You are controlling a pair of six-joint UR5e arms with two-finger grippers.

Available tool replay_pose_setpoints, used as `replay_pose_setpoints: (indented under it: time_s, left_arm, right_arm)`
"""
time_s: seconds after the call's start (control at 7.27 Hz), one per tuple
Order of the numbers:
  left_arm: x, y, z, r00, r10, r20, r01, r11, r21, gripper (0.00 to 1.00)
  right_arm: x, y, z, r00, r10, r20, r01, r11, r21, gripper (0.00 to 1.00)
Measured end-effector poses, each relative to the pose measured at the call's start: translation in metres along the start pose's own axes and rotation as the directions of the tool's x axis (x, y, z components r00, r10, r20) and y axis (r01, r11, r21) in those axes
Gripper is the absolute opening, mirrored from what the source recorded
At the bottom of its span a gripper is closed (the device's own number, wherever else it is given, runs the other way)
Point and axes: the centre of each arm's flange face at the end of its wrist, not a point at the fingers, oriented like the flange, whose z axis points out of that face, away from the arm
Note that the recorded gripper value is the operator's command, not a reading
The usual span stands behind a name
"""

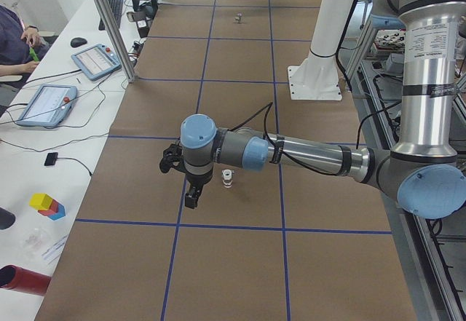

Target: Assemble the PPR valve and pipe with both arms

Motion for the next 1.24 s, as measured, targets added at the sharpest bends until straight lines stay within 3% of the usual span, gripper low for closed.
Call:
replay_pose_setpoints:
  time_s: [0.41, 0.83, 1.24]
  left_arm:
    - [0.115, -0.013, 0.047, 0.994, -0.105, -0.028, 0.104, 0.993, -0.049, 1.0]
    - [0.138, 0.008, 0.101, 0.994, -0.112, 0.021, 0.113, 0.991, -0.065, 1.0]
    - [0.131, 0.019, 0.146, 0.997, -0.078, 0.02, 0.08, 0.993, -0.086, 1.0]
  right_arm:
    - [0.0, 0.0, 0.0, 1.0, -0.006, -0.001, 0.006, 1.0, 0.006, 0.99]
    - [0.0, 0.001, 0.001, 1.0, -0.005, 0.0, 0.005, 1.0, 0.004, 0.99]
    - [0.001, 0.002, 0.002, 1.0, -0.003, 0.0, 0.003, 1.0, 0.002, 0.99]
